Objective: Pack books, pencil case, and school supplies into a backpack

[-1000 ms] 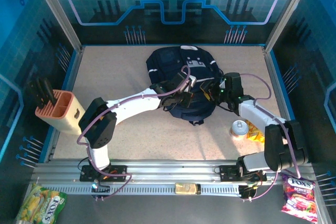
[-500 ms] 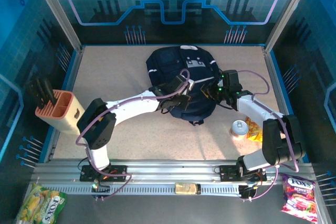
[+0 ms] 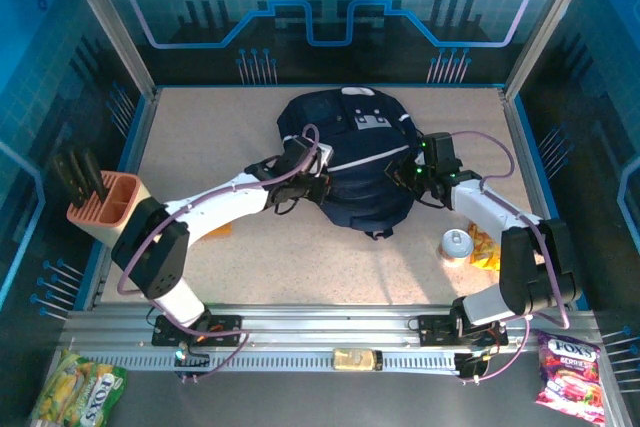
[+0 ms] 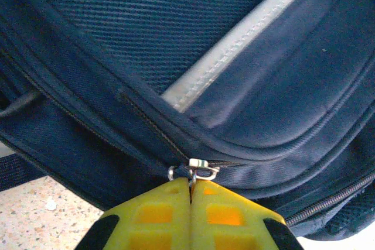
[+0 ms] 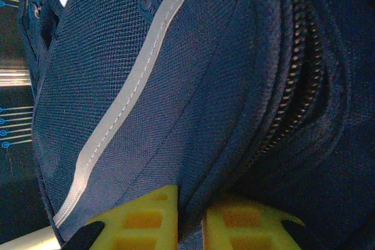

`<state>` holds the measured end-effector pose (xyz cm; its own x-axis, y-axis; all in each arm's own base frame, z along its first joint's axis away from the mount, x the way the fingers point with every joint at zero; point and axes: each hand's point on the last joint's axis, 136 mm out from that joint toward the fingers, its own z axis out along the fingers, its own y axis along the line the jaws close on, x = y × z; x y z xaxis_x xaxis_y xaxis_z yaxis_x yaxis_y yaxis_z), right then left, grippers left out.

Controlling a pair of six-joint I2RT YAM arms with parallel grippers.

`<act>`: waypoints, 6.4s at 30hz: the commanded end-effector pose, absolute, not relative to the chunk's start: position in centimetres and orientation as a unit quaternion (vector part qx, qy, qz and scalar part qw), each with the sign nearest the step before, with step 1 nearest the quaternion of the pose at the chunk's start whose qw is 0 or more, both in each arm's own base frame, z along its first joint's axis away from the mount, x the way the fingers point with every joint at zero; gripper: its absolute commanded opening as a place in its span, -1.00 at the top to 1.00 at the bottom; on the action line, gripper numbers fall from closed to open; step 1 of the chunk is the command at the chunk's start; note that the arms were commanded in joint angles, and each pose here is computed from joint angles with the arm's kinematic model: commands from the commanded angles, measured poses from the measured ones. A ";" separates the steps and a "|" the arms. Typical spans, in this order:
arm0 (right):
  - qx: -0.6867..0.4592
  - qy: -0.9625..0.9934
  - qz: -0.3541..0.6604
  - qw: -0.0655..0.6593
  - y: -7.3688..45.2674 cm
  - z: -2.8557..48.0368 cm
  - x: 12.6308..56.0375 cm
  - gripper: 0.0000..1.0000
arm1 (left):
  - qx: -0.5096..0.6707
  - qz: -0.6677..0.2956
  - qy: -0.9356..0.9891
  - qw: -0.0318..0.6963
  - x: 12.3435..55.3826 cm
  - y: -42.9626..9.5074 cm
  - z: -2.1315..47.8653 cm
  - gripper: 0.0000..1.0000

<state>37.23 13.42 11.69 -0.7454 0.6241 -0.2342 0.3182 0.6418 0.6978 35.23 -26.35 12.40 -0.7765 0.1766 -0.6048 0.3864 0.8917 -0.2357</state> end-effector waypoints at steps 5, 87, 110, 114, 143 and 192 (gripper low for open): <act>0.278 0.878 0.279 0.273 10.9 12.1 38.1 0.70 | 0.091 -0.148 0.942 0.288 38.9 -22.5 12.7 1.00; -0.157 0.928 0.293 0.170 41.2 6.3 31.5 0.53 | -0.300 -0.203 0.922 0.141 36.1 -10.1 4.5 0.49; -0.166 0.932 0.272 0.173 42.5 6.2 36.1 0.45 | -0.358 -0.225 0.903 0.074 27.5 -10.7 2.0 0.47; -0.124 0.935 0.289 0.166 40.0 8.1 34.5 0.24 | -0.365 -0.213 0.903 0.071 27.4 -10.4 1.3 0.59; -0.065 0.925 0.372 0.036 44.3 2.9 31.4 0.27 | -0.381 -0.181 0.904 0.064 26.4 -9.3 -0.1 0.87; 0.168 0.859 0.235 0.423 7.0 22.1 36.5 0.82 | 0.411 -0.132 0.853 0.294 37.1 -32.6 17.6 -0.82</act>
